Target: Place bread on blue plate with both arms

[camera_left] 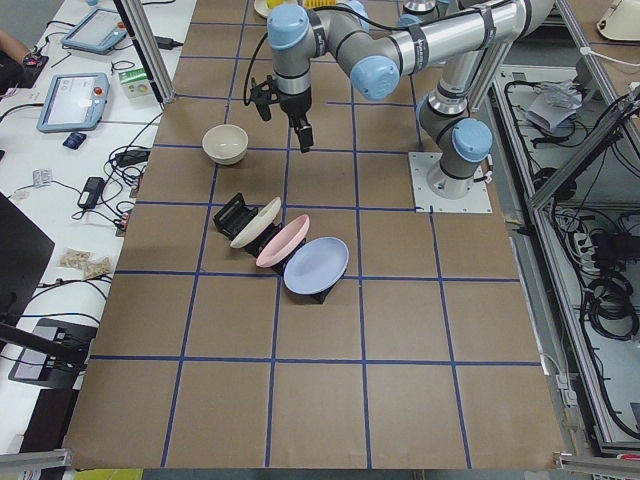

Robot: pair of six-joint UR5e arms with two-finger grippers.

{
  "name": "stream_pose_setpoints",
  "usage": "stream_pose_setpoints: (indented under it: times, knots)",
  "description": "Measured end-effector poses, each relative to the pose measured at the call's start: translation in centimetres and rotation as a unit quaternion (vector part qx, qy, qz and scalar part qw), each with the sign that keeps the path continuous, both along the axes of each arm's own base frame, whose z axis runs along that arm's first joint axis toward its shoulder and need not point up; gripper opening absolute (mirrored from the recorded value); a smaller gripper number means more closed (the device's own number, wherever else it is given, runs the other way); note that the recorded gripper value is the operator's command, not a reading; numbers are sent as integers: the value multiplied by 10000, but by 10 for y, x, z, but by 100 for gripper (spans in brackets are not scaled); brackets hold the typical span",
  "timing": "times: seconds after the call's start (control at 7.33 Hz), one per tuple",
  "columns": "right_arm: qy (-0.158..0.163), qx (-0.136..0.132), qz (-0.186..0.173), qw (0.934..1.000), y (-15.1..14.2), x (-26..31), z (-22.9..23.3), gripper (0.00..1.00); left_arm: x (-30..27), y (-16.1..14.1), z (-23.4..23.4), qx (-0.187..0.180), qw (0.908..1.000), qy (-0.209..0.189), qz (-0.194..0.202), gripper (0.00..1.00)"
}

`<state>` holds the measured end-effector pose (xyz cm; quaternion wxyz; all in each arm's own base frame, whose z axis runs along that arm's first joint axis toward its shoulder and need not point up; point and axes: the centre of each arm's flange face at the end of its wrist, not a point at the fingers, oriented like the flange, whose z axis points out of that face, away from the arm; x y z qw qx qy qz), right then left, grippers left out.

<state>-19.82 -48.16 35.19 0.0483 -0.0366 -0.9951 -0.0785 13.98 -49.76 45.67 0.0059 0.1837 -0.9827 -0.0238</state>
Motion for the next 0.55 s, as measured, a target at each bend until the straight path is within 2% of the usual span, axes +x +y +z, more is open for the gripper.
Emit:
stream_pose_setpoints:
  times: [0.27,0.55]
  knots:
    - [39,-135,353,9993,9,-11,-18,100,81,20,-11,29,10000,75,-58,100]
    - [-16,-143,684,9976,28,-25,-45,100,162,42,-20,-191,9996,-71,-191,100]
